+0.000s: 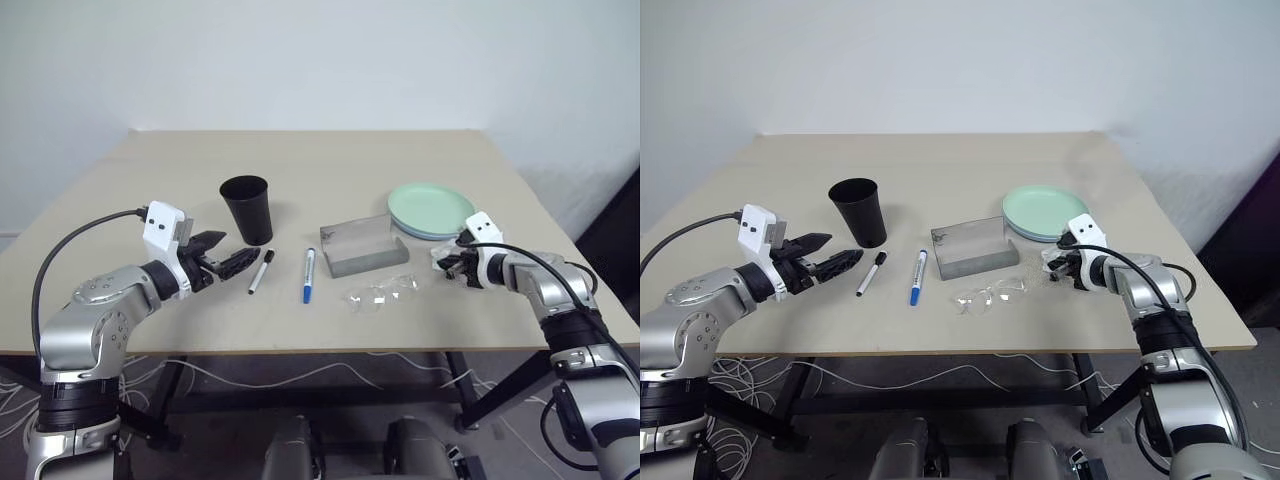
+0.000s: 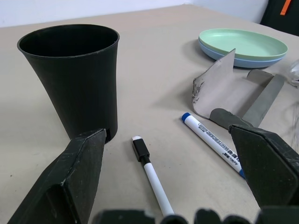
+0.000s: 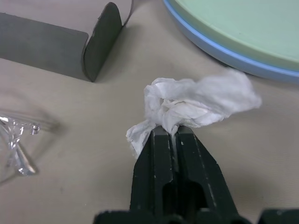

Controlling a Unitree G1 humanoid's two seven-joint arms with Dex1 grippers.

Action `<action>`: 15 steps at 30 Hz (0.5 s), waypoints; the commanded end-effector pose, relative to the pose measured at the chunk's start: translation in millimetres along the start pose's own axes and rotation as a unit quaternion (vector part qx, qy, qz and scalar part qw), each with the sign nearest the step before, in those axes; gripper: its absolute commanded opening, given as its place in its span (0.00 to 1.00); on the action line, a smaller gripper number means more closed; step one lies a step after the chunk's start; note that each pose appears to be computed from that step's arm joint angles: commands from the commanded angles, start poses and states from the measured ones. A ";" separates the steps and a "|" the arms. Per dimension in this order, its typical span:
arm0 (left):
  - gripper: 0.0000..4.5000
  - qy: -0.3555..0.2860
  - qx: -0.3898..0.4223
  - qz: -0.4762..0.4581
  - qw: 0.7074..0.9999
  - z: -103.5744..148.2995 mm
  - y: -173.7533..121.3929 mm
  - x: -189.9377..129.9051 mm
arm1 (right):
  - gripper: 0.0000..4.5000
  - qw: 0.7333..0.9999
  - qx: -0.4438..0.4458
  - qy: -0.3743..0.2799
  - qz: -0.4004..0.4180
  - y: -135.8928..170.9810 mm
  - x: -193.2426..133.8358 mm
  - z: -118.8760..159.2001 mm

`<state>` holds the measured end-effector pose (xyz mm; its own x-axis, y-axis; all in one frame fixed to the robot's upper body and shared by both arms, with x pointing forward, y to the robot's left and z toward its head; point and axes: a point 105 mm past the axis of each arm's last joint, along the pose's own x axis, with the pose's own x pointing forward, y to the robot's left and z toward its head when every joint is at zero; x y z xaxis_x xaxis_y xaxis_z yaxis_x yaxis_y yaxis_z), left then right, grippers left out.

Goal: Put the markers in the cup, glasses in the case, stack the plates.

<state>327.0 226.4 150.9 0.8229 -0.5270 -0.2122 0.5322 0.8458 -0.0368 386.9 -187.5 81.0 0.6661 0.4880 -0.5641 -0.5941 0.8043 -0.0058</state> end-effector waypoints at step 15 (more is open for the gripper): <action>1.00 -0.035 0.020 0.003 0.999 21.9 0.8 -0.4 | 0.10 0.975 -0.023 -0.162 -0.150 -32.9 19.6 126.2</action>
<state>330.2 225.7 155.3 0.8279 -0.5258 -0.1952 0.5299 0.8473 -0.0350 466.7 -163.6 138.6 0.8771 0.3346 -0.3446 -0.3930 0.9124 -0.1142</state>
